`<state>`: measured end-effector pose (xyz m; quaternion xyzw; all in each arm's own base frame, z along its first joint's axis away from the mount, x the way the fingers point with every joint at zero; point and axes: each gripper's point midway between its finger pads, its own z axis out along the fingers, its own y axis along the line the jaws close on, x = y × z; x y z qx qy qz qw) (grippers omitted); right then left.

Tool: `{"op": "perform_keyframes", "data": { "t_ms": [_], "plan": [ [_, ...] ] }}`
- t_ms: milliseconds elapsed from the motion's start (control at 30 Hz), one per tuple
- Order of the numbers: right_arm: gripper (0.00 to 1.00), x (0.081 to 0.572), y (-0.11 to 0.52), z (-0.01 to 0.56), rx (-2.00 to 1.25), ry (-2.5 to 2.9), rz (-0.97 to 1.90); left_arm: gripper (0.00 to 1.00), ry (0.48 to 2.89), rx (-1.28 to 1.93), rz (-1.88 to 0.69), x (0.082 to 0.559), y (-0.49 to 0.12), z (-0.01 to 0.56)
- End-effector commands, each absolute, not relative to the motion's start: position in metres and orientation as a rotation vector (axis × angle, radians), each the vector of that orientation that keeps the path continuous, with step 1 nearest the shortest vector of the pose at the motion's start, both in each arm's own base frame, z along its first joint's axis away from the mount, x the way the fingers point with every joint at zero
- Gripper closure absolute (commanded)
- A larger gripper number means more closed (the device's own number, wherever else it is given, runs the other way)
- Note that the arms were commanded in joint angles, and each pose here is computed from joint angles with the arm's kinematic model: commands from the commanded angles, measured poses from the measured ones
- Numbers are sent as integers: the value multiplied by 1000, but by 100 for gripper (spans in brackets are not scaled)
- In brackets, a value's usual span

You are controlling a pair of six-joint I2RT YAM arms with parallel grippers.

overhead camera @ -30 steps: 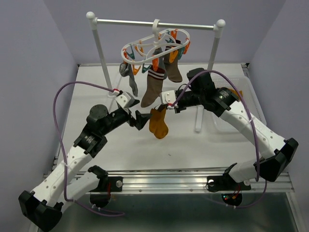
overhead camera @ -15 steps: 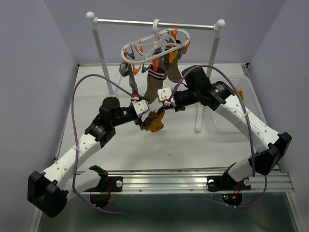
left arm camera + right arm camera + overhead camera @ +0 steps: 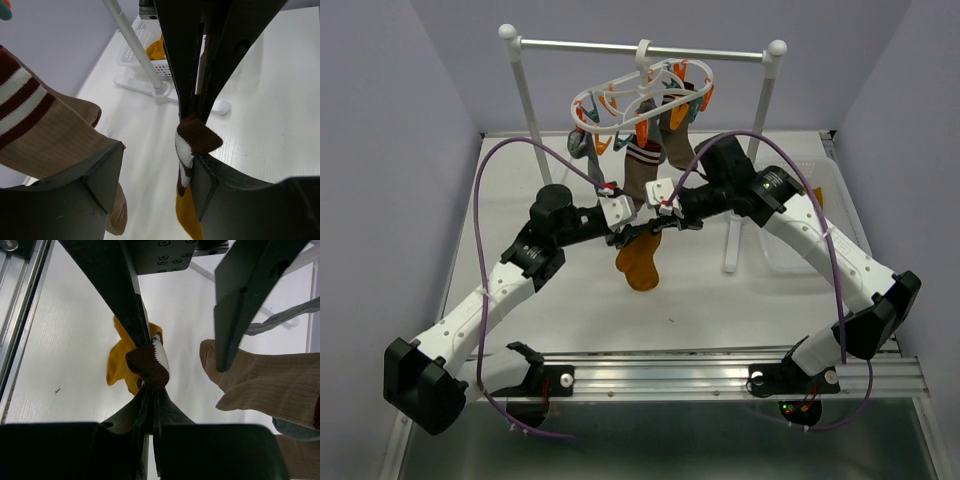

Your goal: Clip the socks to the hanger

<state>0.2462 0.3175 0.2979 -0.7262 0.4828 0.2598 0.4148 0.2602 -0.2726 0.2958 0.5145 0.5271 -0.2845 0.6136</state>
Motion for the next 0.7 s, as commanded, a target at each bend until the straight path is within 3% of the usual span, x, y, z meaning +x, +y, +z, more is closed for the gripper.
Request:
{"op": "perform_keyframes", "data": {
  "t_ms": [0,33,100,133,167,200,233,333,400,433,500,667],
  "plan": [
    [99,243,326,320,-1779,1182,691,40,1069,1230,-663,250,-282,328],
    [99,244,326,320,-1772,1189,692,45,1061,1239,-665,248,-282,327],
    [98,249,327,322,-1748,1195,672,72,1044,1253,-676,243,-284,327],
    [96,251,328,322,-1736,1206,667,73,1037,1256,-678,241,-283,328],
    [94,255,326,323,-1715,1227,643,95,1023,1264,-690,237,-284,328],
    [91,257,325,324,-1703,1238,630,100,1012,1264,-691,235,-284,330],
    [78,265,324,328,-1675,1238,588,100,1017,1254,-700,234,-283,330],
    [62,269,319,328,-1620,1260,545,100,998,1218,-705,230,-280,335],
    [42,275,313,331,-1563,1263,487,100,1008,1158,-721,228,-276,339],
    [21,279,312,337,-1530,1248,463,100,1018,1134,-727,228,-275,340],
    [0,284,304,341,-1484,1261,409,100,1058,1070,-758,228,-272,342],
    [0,296,280,382,-1310,1251,259,100,1111,954,-835,224,-267,345]
  ]
}}
